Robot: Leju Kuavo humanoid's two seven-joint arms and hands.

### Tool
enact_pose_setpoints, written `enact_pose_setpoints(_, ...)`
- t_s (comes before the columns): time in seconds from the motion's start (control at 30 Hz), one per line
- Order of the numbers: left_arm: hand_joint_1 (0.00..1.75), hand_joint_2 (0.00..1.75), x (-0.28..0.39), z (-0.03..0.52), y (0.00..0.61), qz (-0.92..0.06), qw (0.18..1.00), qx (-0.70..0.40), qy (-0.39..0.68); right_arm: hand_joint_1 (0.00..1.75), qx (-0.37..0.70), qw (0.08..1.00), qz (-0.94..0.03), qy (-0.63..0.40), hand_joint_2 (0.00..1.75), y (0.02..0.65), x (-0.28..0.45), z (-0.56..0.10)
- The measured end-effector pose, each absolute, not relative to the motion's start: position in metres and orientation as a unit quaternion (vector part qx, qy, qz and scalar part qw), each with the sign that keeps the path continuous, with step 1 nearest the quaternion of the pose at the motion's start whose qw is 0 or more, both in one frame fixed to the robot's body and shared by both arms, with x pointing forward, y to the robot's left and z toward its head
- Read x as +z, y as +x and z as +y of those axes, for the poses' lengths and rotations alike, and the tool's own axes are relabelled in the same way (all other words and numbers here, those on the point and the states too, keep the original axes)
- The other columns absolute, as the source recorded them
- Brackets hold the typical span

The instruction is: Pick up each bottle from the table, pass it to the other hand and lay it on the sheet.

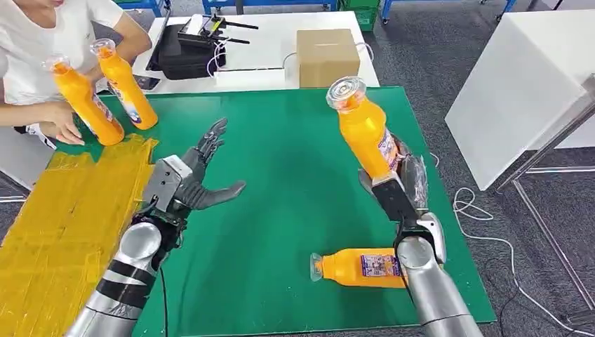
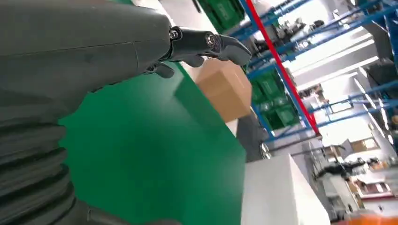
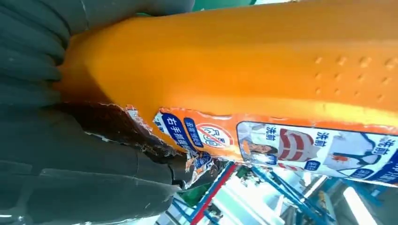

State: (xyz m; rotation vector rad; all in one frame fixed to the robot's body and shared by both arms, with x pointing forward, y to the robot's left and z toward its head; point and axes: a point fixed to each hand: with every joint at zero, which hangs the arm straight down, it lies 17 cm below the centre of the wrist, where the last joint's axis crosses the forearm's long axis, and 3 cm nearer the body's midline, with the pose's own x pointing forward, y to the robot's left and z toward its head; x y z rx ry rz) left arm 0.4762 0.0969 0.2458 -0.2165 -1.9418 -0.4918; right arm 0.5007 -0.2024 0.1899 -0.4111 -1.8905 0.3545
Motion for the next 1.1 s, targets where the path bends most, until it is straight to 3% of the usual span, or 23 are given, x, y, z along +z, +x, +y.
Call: enact_pose_setpoints(1.1, 0.0, 1.75, 0.259, 0.02, 0.45, -0.796, 0.518, -0.246, -0.193, 1.71, 0.245, 0.527, -0.81, -0.082, 1.75, 0.478, 0.195, -0.06)
